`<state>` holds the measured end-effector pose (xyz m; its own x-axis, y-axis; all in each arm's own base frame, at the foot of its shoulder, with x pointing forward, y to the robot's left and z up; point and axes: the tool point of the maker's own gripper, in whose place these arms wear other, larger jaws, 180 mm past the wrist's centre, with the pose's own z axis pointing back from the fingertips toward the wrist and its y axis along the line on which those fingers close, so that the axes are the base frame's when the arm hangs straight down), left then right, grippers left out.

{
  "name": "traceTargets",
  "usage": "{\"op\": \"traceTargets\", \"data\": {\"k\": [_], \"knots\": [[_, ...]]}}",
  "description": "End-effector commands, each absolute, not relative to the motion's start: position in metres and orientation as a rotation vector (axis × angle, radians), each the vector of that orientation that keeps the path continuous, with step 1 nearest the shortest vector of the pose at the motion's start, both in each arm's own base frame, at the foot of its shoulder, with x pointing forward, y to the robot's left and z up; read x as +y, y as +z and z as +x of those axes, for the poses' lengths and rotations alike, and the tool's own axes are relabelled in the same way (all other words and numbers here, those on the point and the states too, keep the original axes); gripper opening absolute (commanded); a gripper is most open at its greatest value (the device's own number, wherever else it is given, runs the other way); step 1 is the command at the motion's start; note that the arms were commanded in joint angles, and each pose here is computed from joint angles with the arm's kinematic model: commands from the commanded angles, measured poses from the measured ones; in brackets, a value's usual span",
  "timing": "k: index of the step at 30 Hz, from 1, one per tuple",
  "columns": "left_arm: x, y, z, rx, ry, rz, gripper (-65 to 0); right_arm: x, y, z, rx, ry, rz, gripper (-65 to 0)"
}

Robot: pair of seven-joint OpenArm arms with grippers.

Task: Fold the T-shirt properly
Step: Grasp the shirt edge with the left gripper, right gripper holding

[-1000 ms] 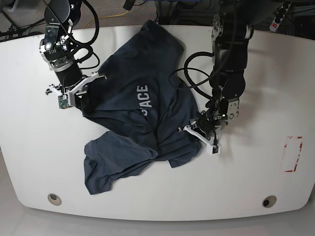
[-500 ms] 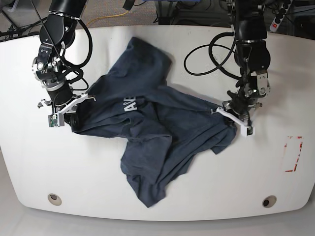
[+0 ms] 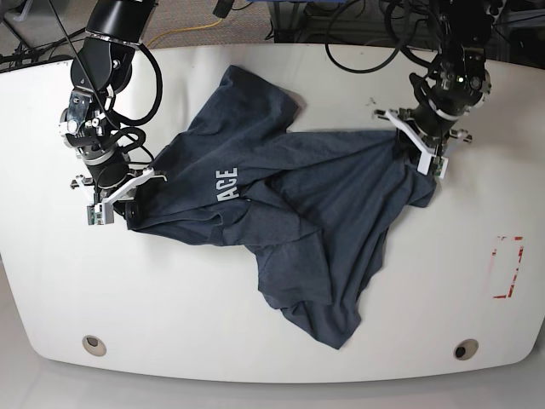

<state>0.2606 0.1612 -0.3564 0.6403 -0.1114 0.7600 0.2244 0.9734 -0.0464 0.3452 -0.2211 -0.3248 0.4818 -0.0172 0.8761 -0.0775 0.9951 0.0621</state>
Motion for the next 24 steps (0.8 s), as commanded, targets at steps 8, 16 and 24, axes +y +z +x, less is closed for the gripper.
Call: {"op": "traceTargets", "data": {"k": [8, 16, 24], "knots": [[0.187, -0.358, 0.231, -0.829, -0.202, -0.104, -15.0, -0.220, -0.307, 0.354, -1.129, 0.055, 0.099, -65.0], [0.218, -0.320, 0.261, -0.964, -0.203, -0.038, -14.6, -0.202, -0.311, 0.355, -1.120, 0.086, 0.130, -65.0], [0.245, -0.309, 0.307, -0.966, -0.125, -0.004, -14.6, -0.190, -0.313, 0.355, -1.123, 0.065, 0.159, -65.0]]}}
